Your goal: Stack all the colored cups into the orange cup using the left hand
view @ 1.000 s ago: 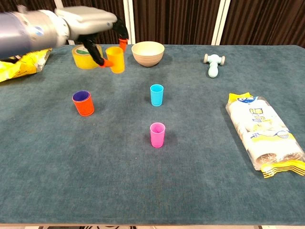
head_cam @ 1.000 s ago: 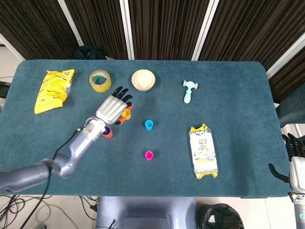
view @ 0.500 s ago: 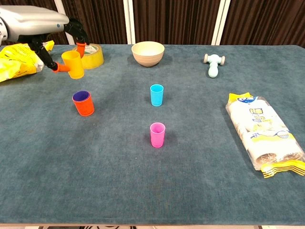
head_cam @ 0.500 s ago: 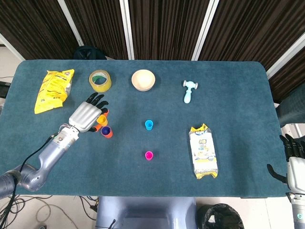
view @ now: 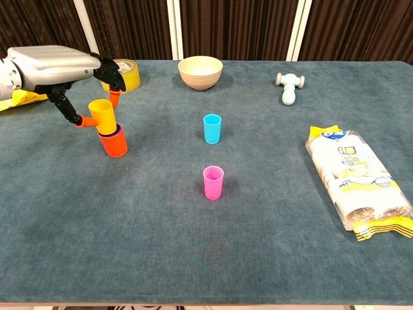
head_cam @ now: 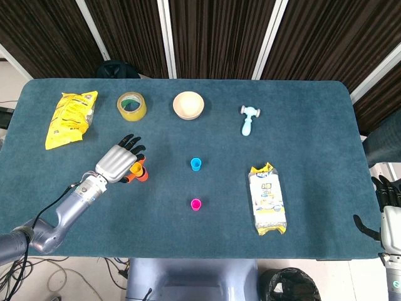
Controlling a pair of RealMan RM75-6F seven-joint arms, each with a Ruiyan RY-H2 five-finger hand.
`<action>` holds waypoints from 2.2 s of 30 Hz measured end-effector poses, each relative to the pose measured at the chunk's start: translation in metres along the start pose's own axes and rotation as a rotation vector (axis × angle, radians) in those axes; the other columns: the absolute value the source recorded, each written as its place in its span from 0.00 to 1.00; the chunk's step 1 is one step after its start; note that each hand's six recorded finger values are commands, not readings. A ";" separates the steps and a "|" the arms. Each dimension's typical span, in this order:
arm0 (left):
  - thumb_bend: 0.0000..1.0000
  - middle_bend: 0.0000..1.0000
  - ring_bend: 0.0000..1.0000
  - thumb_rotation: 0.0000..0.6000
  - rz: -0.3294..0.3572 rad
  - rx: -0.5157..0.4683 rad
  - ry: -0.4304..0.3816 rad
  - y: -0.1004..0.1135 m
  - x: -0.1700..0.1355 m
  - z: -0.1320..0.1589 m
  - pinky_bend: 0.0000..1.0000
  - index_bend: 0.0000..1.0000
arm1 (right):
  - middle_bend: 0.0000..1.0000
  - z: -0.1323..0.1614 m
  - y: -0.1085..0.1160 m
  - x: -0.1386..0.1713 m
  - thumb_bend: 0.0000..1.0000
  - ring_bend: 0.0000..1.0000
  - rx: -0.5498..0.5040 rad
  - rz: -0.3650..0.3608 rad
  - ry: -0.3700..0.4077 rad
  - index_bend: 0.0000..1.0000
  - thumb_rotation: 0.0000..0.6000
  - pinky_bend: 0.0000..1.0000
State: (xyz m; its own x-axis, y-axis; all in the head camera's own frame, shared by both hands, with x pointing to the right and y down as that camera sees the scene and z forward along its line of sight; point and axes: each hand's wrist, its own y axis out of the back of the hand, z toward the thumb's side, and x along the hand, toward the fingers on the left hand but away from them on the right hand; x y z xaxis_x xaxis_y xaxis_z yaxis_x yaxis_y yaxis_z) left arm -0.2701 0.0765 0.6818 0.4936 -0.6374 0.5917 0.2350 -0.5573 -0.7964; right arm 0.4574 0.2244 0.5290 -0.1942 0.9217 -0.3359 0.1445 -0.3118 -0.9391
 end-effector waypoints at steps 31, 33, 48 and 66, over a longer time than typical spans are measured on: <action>0.21 0.13 0.00 1.00 0.052 -0.100 -0.024 0.047 0.039 0.036 0.00 0.15 | 0.08 -0.001 0.002 -0.001 0.32 0.12 -0.014 -0.006 -0.009 0.10 1.00 0.04; 0.21 0.14 0.00 1.00 0.055 -0.097 -0.028 0.051 0.043 0.041 0.00 0.16 | 0.08 -0.001 0.002 -0.001 0.32 0.12 -0.019 -0.008 -0.010 0.10 1.00 0.04; 0.16 0.14 0.00 1.00 0.046 -0.141 0.001 0.042 0.106 0.102 0.00 0.17 | 0.08 -0.002 0.001 0.000 0.32 0.12 -0.030 0.004 -0.013 0.10 1.00 0.04; 0.24 0.20 0.00 1.00 0.020 -0.091 0.023 0.011 0.136 0.133 0.00 0.39 | 0.08 -0.002 0.000 0.000 0.32 0.12 -0.031 0.009 -0.014 0.10 1.00 0.04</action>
State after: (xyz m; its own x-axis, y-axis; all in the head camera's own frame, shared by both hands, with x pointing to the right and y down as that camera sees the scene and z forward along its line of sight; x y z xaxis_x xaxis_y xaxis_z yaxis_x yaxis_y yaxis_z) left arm -0.0891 0.0547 0.7371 0.4779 -0.6601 0.5796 0.1475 -0.5901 -0.7937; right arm 0.4591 0.2247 0.5292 -0.2060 0.9155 -0.3457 0.1763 -0.3128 -0.9333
